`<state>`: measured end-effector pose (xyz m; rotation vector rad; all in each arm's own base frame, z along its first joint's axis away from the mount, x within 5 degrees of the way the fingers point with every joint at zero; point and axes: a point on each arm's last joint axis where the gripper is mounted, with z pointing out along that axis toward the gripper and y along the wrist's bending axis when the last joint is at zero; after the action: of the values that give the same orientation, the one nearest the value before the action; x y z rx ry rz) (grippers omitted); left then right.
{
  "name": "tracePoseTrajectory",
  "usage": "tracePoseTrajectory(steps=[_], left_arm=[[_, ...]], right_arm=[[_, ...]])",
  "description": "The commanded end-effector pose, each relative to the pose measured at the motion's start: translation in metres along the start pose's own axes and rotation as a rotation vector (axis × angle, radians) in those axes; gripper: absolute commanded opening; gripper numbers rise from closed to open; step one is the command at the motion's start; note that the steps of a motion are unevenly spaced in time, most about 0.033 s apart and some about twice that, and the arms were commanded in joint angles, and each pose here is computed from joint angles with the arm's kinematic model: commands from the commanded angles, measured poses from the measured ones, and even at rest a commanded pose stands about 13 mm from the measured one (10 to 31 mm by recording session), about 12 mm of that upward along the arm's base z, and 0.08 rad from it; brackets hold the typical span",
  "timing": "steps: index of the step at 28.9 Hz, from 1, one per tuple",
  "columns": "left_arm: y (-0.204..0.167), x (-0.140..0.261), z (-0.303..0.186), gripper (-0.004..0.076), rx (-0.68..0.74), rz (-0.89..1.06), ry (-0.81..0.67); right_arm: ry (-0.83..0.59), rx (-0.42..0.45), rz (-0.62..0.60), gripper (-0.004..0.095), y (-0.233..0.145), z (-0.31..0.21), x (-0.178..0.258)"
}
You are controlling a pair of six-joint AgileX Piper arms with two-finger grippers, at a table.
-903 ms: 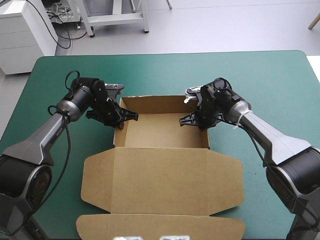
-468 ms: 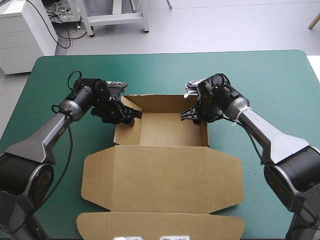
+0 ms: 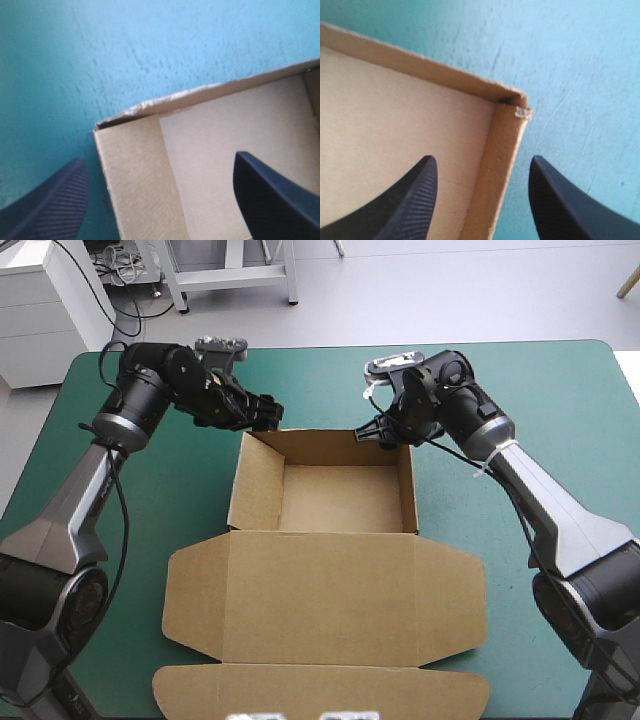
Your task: Fold the box
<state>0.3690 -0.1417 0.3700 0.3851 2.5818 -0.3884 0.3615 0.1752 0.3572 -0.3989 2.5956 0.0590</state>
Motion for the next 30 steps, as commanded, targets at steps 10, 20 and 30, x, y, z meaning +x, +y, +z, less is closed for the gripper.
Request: tracePoseTrajectory(steps=[10, 20, 30], left_arm=[[-0.008, -0.009, -0.138, 0.0091, -0.206, 0.115, -0.302], [-0.012, 0.038, -0.204, -0.0008, -0.256, 0.144, -0.397], [-0.003, 0.126, -0.193, -0.0008, -0.255, 0.169, -0.361]], right_arm=[[-0.247, 0.006, 0.012, 0.0511, -0.015, -0.097, 0.002], [-0.090, 0.003, 0.041, 0.0510, -0.009, -0.050, 0.016], [0.080, 0.023, 0.023, 0.0509, -0.003, 0.010, 0.027]])
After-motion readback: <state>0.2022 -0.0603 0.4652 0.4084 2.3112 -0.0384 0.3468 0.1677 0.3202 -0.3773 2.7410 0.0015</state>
